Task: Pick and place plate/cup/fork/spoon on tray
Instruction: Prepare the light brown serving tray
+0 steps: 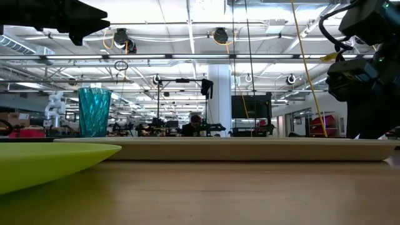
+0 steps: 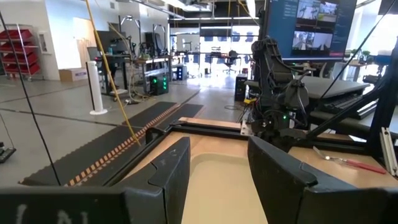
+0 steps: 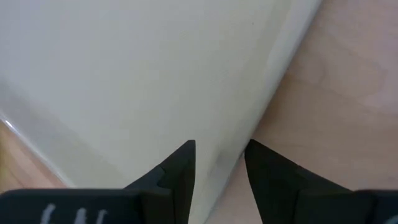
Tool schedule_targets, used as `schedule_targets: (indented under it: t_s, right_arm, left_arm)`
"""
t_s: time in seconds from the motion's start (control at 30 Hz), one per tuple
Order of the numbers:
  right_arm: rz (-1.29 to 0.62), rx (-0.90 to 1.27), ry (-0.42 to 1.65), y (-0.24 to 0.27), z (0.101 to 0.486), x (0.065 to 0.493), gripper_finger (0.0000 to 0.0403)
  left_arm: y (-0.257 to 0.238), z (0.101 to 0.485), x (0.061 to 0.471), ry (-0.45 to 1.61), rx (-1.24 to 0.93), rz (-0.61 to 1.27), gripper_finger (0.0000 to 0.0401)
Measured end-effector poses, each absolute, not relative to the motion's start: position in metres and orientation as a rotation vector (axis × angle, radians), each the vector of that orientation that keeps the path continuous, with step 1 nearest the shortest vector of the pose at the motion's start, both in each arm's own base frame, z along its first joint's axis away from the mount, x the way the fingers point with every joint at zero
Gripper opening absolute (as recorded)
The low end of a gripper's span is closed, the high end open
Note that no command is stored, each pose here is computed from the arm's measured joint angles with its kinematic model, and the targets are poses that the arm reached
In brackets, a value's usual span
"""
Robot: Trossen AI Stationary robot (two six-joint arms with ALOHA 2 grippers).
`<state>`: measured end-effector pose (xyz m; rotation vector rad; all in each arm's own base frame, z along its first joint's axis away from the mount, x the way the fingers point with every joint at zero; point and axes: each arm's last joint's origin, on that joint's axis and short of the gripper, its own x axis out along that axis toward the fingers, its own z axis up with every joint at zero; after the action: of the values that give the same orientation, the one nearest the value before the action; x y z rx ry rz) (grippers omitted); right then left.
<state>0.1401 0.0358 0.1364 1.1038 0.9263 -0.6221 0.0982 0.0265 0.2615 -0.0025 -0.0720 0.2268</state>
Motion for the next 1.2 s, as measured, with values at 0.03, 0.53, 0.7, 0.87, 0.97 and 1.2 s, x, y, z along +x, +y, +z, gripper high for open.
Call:
schedule_targets:
  t_s: [0.03,0.53,0.7,0.87,0.97,1.2]
  right_arm:
    - [-0.625,1.096,0.921,0.0357,0.1364,0.1401,0.0130]
    - [-0.582,1.058,0.951,0.0366,0.1364,0.1399,0.0130]
    - [-0.579,1.056,0.953,0.0367,0.1365,0.1399,0.0130]
    - [-0.561,1.037,0.954,0.0369,0.1368,0.1403,0.0130]
    - [-0.558,1.029,0.954,0.0368,0.1369,0.1404,0.0130]
    - [-0.595,0.985,0.915,0.0348,0.1368,0.1402,0.0131]
  left_arm:
    - [0.0265,0.2615,0.0982,-0.072,-0.004,0.227,0.0166]
    - [0.0266,0.2599,0.0983,-0.056,-0.011,0.230,0.0166]
    - [0.0267,0.2598,0.0983,-0.056,-0.020,0.231,0.0166]
    - [0.0267,0.2599,0.0983,-0.057,-0.020,0.233,0.0166]
    - [0.0267,0.2599,0.0983,-0.057,-0.021,0.233,0.0166]
    - [0.0267,0.2598,0.0983,-0.057,-0.023,0.232,0.0166]
